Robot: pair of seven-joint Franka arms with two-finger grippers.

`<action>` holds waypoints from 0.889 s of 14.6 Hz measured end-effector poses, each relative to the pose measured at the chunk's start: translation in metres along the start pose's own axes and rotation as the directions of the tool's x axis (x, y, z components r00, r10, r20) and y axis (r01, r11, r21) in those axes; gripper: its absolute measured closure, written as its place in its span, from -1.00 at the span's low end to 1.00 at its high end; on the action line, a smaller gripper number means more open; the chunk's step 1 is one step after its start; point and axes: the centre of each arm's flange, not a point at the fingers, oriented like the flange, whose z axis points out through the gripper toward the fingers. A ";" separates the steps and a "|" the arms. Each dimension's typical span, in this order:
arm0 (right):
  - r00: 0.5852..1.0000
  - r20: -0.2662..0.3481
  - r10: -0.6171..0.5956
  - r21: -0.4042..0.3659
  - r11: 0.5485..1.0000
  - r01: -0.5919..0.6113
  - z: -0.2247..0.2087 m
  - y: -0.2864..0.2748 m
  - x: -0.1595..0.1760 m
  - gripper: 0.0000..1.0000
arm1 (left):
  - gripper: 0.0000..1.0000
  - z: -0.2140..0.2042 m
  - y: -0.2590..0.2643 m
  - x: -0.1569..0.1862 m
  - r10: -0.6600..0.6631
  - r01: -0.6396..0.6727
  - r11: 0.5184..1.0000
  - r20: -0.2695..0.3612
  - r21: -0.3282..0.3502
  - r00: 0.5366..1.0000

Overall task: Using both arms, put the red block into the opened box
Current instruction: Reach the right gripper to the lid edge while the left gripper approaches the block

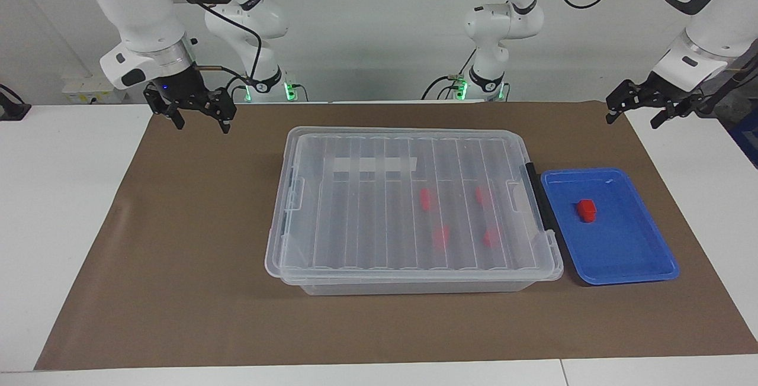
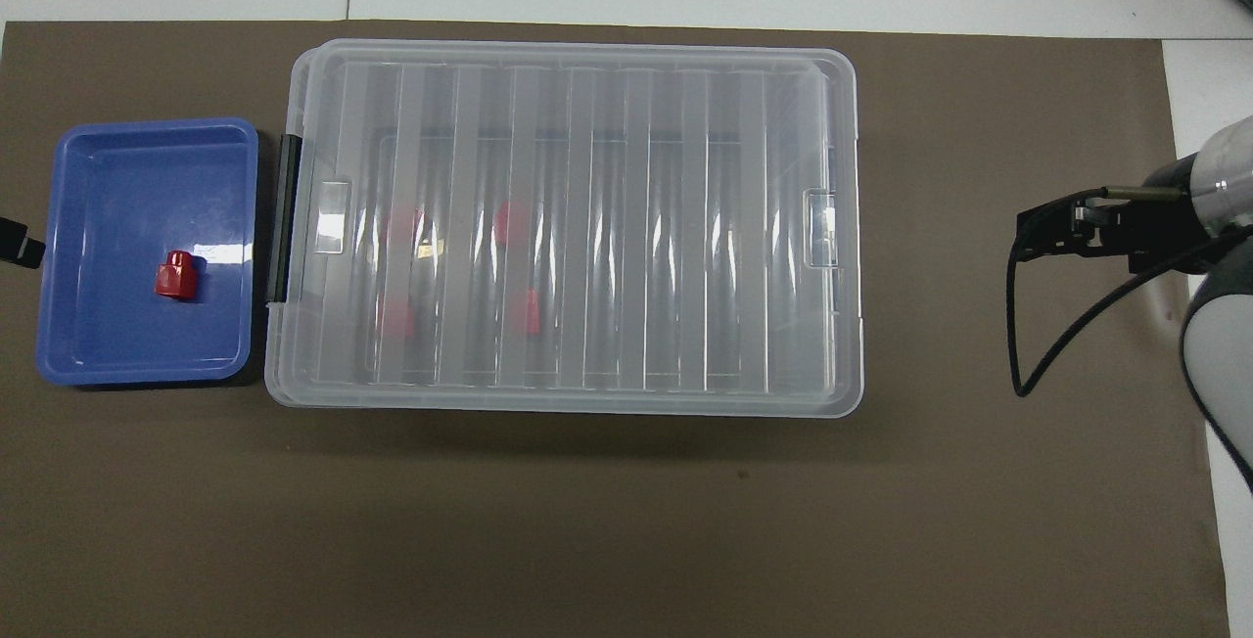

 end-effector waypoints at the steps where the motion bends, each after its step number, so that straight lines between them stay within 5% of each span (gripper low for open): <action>1: 1.000 0.000 0.000 0.000 1.000 0.000 0.000 0.000 0.000 -1.00 | -1.00 0.000 0.000 0.000 0.000 0.000 1.000 0.000 0.000 1.000; 10: 0.996 -0.089 -0.018 0.021 1.000 0.020 0.022 -0.027 0.008 -1.00 | -1.00 0.002 -0.007 -0.004 -0.014 0.014 1.000 0.005 0.000 1.000; 13: 0.993 -0.113 -0.028 0.033 0.999 0.032 0.048 -0.062 0.008 -0.93 | -1.00 0.018 -0.016 0.000 -0.023 0.026 0.999 -0.071 0.032 0.997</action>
